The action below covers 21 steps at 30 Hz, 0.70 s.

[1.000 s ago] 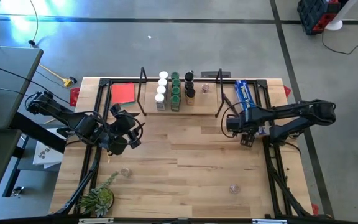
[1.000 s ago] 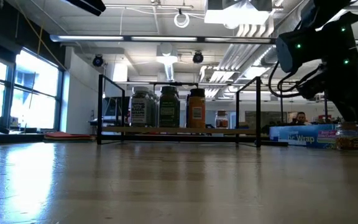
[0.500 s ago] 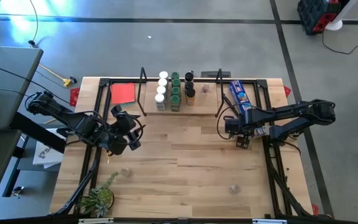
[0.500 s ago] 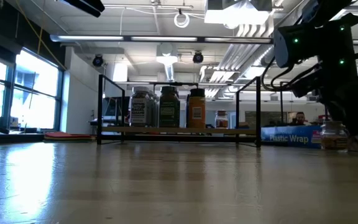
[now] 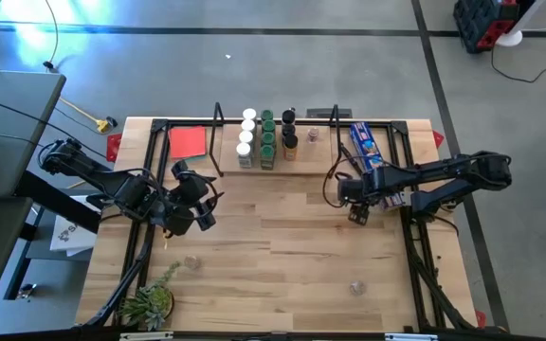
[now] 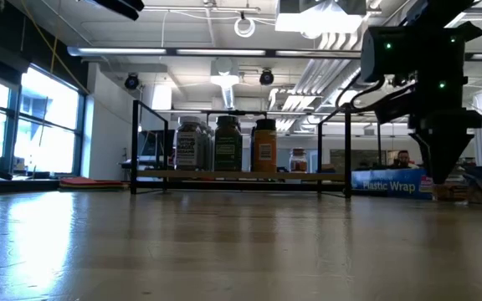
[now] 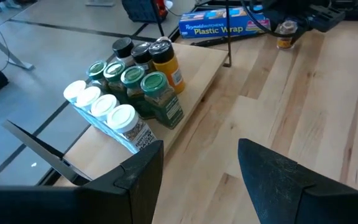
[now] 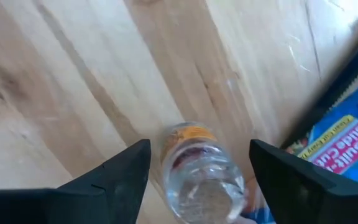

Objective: Shelf spices
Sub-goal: Put the top right brown seasoning bottle on the shelf

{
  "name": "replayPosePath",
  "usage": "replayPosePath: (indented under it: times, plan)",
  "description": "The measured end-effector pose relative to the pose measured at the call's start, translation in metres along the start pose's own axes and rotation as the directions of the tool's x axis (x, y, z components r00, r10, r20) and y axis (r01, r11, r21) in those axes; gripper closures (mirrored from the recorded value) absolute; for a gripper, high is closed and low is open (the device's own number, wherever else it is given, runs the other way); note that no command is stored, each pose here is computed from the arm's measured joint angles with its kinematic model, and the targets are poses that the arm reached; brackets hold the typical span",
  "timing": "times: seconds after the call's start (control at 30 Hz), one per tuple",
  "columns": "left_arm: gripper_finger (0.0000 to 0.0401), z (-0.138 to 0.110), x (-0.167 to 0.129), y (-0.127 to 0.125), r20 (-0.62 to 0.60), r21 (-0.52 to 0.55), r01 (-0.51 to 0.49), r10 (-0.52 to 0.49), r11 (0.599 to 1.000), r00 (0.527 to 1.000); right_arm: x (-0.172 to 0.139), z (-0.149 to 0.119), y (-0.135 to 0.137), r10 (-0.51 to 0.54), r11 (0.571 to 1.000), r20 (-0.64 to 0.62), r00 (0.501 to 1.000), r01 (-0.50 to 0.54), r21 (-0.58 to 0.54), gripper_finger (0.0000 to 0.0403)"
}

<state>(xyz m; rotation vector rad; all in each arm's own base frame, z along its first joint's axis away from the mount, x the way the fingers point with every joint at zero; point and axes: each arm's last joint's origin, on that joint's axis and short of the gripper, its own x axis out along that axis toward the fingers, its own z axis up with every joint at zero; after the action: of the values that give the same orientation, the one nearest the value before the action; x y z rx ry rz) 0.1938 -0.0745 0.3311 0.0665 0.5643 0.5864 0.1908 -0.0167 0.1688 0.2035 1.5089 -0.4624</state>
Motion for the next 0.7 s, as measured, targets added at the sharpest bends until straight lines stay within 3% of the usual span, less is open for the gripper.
replayPosePath:
  times: [0.3,0.7]
  plan:
    - [0.0200,0.0000,0.0000,-0.0004,-0.001,-0.009,0.006,-0.006,1.000,1.000,0.0003,-0.0022,-0.0012,0.003,0.998,-0.029,1.000,-0.001,0.061,0.0182]
    - [0.0200,-0.0006,-0.0003,-0.0020,-0.027,-0.061,0.051,-0.053,0.997,0.998,0.0000,-0.0077,-0.0027,-0.002,0.984,-0.091,0.996,0.018,0.178,0.0189]
